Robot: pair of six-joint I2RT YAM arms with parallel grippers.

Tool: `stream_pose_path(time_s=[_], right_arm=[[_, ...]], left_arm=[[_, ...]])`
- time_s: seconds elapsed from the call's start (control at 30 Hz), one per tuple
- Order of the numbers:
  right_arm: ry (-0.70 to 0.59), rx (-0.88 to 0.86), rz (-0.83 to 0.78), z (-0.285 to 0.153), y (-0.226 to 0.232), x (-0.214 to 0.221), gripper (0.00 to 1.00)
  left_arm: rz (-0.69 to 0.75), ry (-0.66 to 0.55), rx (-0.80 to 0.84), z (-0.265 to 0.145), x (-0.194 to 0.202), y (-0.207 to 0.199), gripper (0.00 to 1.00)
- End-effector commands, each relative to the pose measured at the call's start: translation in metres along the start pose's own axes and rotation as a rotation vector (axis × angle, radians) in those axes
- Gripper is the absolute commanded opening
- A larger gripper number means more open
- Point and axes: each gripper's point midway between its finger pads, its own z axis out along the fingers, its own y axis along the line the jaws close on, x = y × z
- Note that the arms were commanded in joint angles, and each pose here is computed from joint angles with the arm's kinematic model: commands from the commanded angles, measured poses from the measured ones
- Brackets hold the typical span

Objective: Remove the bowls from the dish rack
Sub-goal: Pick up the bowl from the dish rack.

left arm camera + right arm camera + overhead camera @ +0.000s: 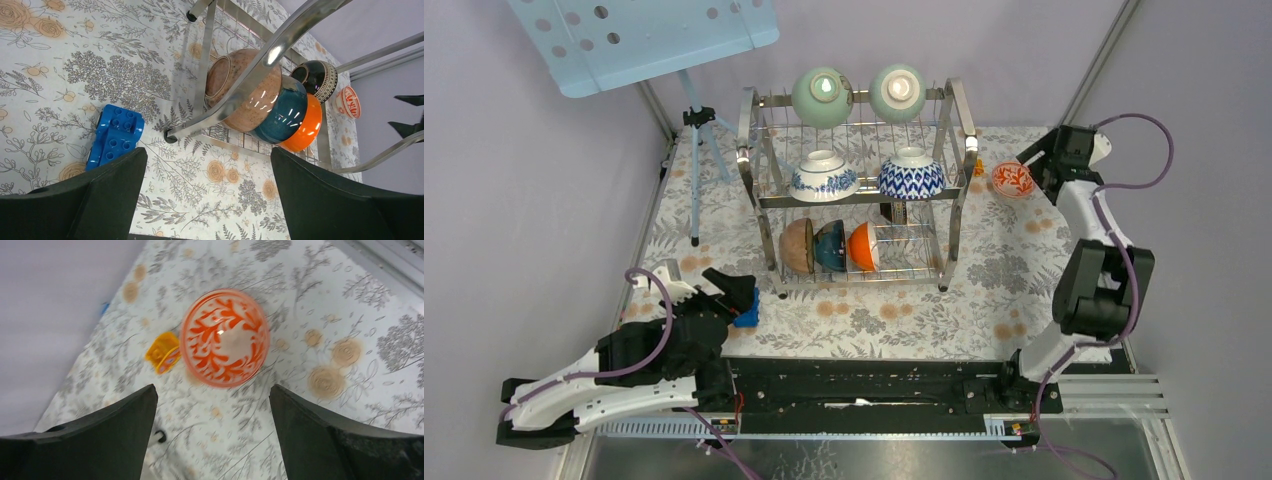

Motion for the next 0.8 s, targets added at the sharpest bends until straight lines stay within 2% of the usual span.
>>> stream_pose_path(time_s=[0.0,0.23,0.47,0.6,0.77], right_arm=[[-0.153,-0.202,-0.018,-0.068,0.060,-0.024,0.89],[-0.220,-0.317,-0.019,-0.153,0.070,-0.014,0.89],[-0.264,-0.407,-0.120,-0.238,0.040,0.017,0.89],[-0.208,-0.575,-0.196,-0.289,0.032,0.053,0.88],[0.013,-0.944,-0.297,-0.342,0.041,0.123,0.86]], left_arm=[[0.032,-0.010,-0.018,0.003,0.001,-0.004,0.99],[0.073,-0.008,-0.035,0.004,0.002,-0.010,0.99],[0.062,-0.019,-0.023,0.003,-0.004,-0.016,0.99],[0.098,-0.032,-0.037,0.004,-0.007,-0.019,0.99],[0.104,-0.056,-0.031,0.005,-0.013,-0.029,0.99]])
